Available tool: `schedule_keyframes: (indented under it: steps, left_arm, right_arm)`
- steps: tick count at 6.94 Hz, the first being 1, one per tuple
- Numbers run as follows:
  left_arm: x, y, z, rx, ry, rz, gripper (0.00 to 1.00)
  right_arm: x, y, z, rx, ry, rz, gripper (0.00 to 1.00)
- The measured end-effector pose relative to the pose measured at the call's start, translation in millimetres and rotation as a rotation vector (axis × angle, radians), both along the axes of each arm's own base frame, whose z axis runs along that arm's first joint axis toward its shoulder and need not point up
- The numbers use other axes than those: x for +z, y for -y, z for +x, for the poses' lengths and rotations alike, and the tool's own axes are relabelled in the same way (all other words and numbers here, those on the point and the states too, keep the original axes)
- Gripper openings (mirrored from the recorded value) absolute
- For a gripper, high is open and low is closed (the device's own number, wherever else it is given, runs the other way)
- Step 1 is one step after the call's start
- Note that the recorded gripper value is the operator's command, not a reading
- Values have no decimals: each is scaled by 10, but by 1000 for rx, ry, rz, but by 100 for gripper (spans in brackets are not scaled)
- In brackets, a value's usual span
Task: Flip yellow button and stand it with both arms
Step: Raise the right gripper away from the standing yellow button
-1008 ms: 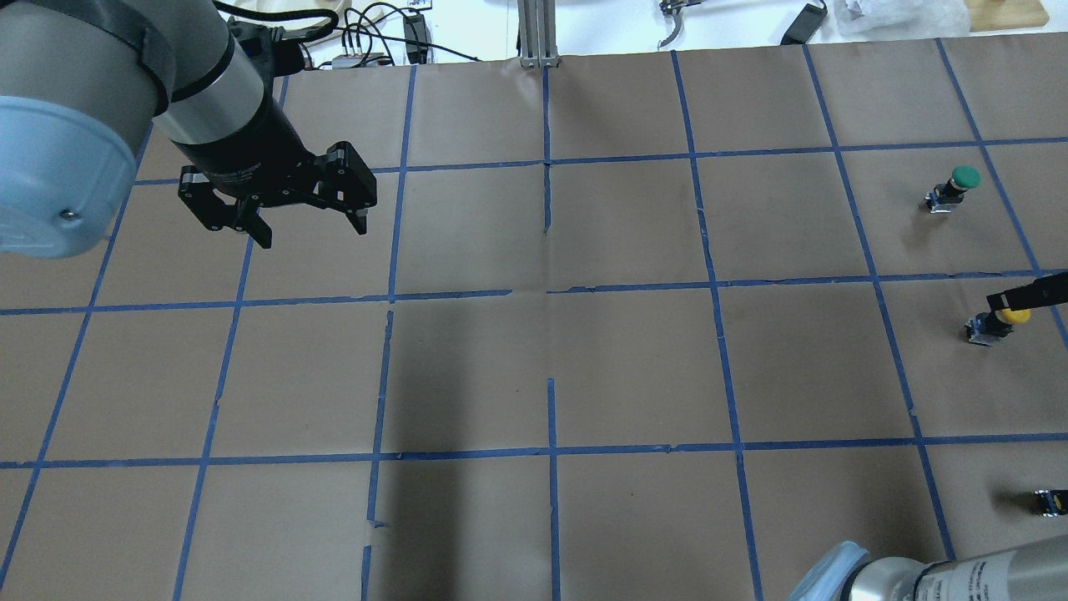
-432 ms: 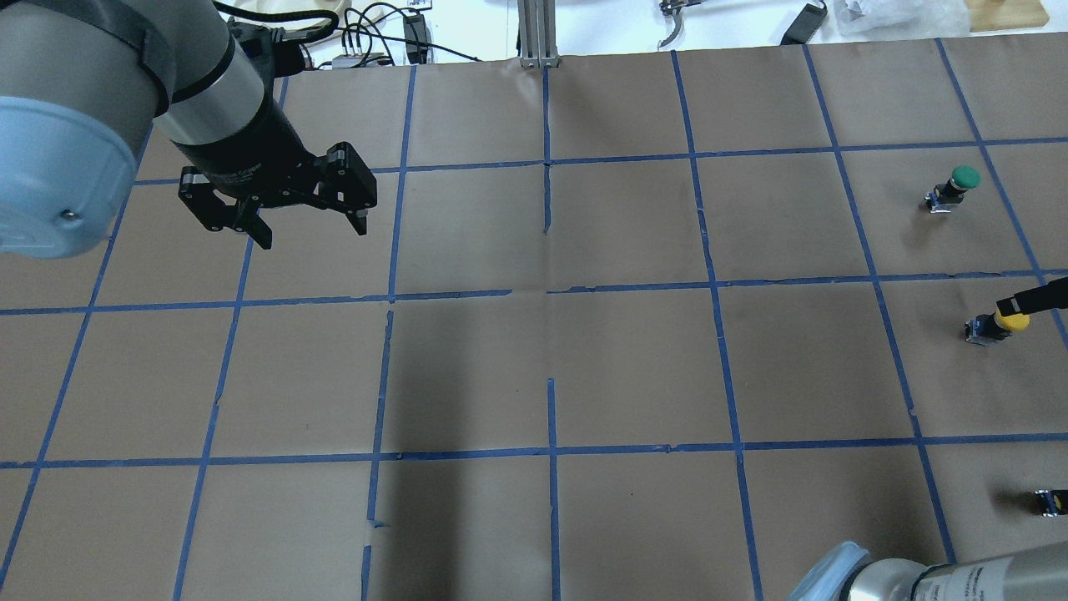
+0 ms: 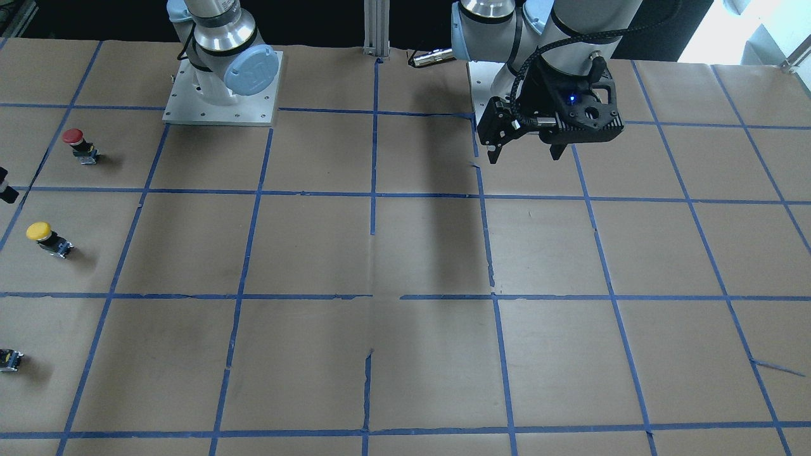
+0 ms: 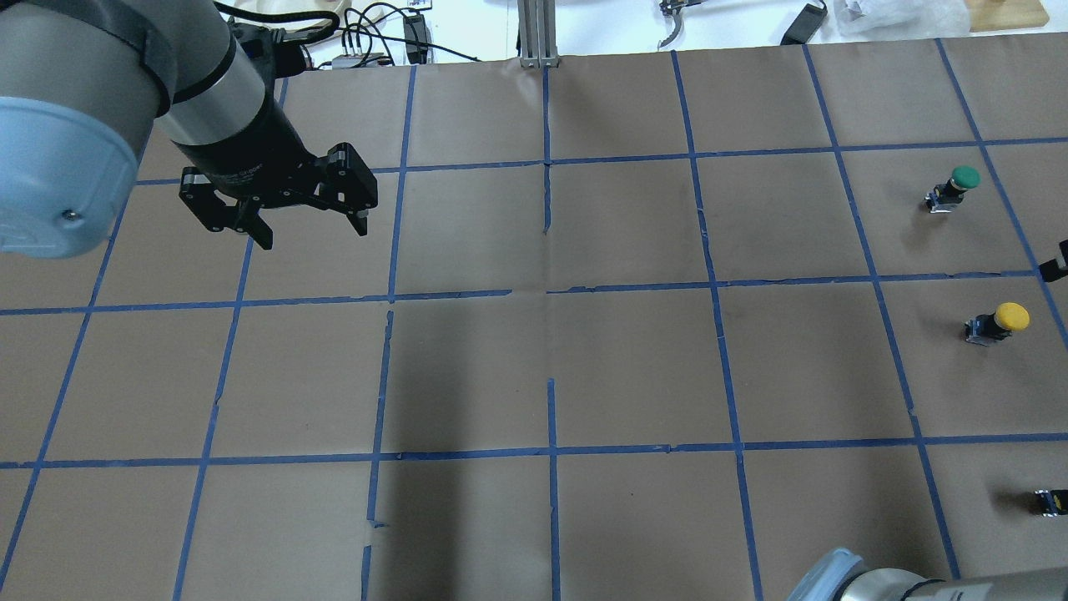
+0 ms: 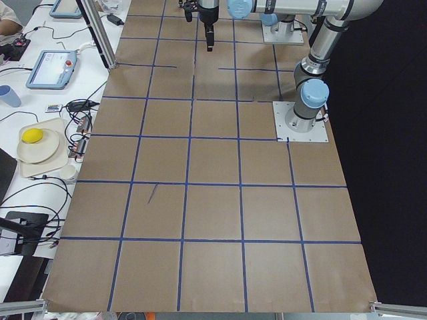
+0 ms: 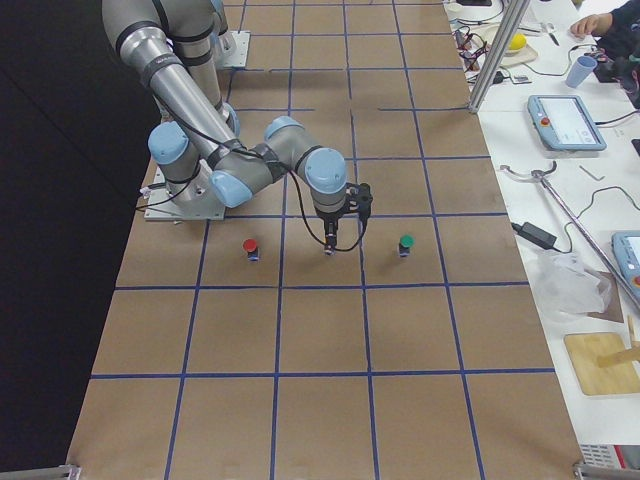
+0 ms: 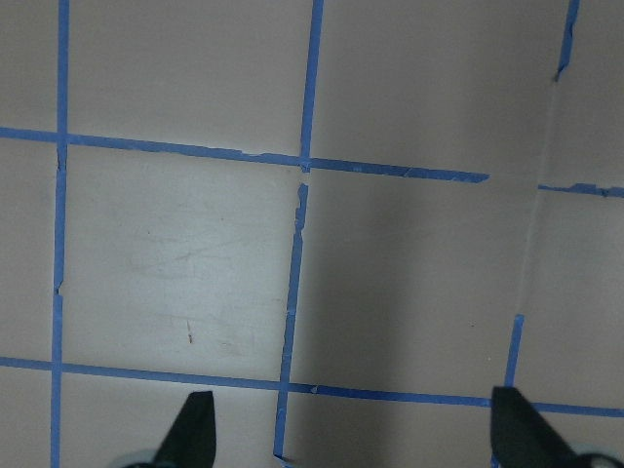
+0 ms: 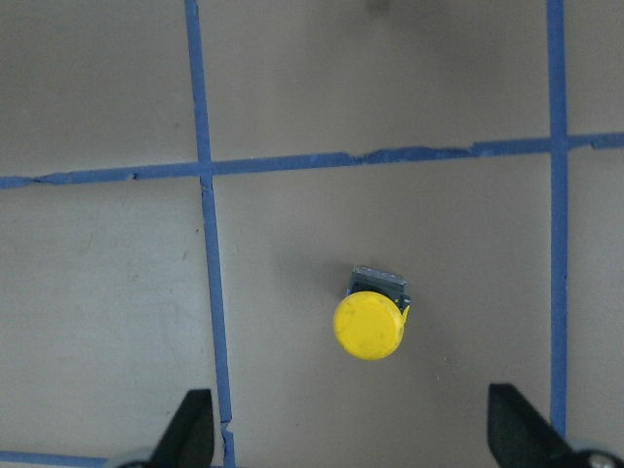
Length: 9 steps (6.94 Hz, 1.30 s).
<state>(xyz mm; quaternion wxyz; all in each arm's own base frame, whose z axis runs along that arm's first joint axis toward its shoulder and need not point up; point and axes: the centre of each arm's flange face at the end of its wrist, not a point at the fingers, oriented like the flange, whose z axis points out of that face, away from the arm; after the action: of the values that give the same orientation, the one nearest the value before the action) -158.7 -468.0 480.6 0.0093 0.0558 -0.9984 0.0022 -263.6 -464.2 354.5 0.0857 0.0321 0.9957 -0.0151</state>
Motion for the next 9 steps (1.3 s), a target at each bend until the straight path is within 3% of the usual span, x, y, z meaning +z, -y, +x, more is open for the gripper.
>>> schedule_keyframes:
  steps: [2, 5, 9]
  left_arm:
    - [-5, -10, -1, 0, 0, 1, 100]
    - [-17, -21, 0, 0, 1, 3, 100]
    - [-23, -26, 1, 0, 2, 4, 100]
  right_arm:
    - [640, 399, 551, -87, -94, 84, 100]
    - [1255, 488, 1123, -211, -130, 59, 100]
    - [1274, 545, 1680, -208, -134, 65, 100]
